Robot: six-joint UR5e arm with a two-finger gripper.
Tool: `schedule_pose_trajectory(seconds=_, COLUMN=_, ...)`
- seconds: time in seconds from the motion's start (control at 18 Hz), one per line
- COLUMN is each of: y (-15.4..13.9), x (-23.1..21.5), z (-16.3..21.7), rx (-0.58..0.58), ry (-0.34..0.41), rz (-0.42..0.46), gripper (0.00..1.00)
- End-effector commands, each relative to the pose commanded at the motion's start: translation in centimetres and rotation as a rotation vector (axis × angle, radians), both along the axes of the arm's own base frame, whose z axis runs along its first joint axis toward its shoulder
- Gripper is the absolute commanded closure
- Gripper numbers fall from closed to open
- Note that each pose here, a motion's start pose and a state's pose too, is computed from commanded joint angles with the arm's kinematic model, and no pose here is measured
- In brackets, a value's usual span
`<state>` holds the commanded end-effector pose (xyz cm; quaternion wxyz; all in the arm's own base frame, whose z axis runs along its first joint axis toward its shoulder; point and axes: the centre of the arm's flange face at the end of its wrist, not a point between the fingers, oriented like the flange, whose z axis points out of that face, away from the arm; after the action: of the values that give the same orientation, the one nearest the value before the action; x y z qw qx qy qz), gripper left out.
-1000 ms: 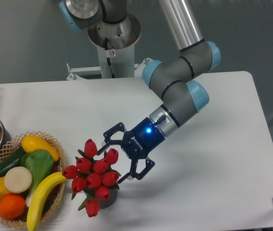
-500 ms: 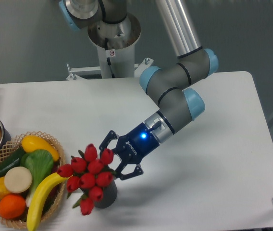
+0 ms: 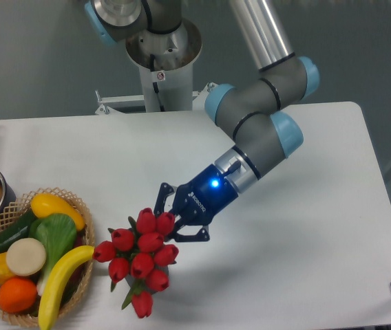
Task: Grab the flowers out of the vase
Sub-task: 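Lower the gripper around the tulip stems and close it, then lift the gripped tulips up and out of the grey vase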
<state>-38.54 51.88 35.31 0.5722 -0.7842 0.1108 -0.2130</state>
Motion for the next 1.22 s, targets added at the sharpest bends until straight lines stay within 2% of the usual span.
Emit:
schedule_pose_trajectory(seconds=0.33, y=-0.9, x=0.2, z=3.7, rx=-0.001, ry=-0.022, rz=0.030, gripper=1.00)
schedule_pose_trajectory(seconds=1.0, y=-3.7, x=-2.8, z=9.1, rx=0.096, ry=0.031, rz=0.076, gripper=1.00)
schedule_pose_trajectory(seconds=1.22, y=-4.1, x=-3.0, z=10.3, rx=0.134, ry=0.027, rz=0.070, gripper=1.00)
